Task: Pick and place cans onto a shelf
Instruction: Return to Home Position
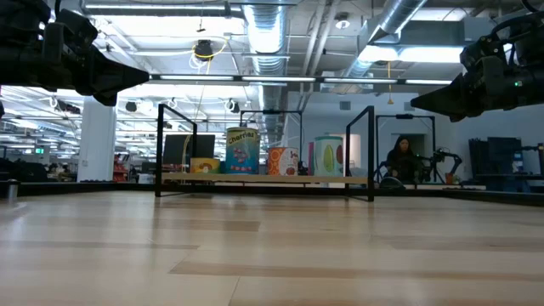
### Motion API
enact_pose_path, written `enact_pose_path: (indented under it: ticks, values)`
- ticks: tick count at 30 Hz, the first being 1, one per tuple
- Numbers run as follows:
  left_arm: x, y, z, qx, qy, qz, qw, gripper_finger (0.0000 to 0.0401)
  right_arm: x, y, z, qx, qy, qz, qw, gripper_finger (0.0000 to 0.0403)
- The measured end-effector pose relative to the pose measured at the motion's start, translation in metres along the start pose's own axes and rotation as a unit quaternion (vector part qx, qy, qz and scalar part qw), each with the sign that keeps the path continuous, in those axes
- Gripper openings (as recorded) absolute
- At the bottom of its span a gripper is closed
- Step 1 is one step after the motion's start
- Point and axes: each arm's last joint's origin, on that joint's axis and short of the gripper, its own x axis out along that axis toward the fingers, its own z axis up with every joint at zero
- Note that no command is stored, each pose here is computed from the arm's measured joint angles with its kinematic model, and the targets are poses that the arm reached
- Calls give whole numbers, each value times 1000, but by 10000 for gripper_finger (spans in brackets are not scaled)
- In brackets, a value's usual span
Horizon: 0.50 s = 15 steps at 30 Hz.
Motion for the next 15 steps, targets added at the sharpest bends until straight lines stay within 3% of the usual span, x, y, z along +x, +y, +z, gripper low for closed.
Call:
enact_pose_path:
  ticks: [15]
  values:
    - [0,0,0,-4,0,0,1000,0,0,0,0,0,0,0,1000,31]
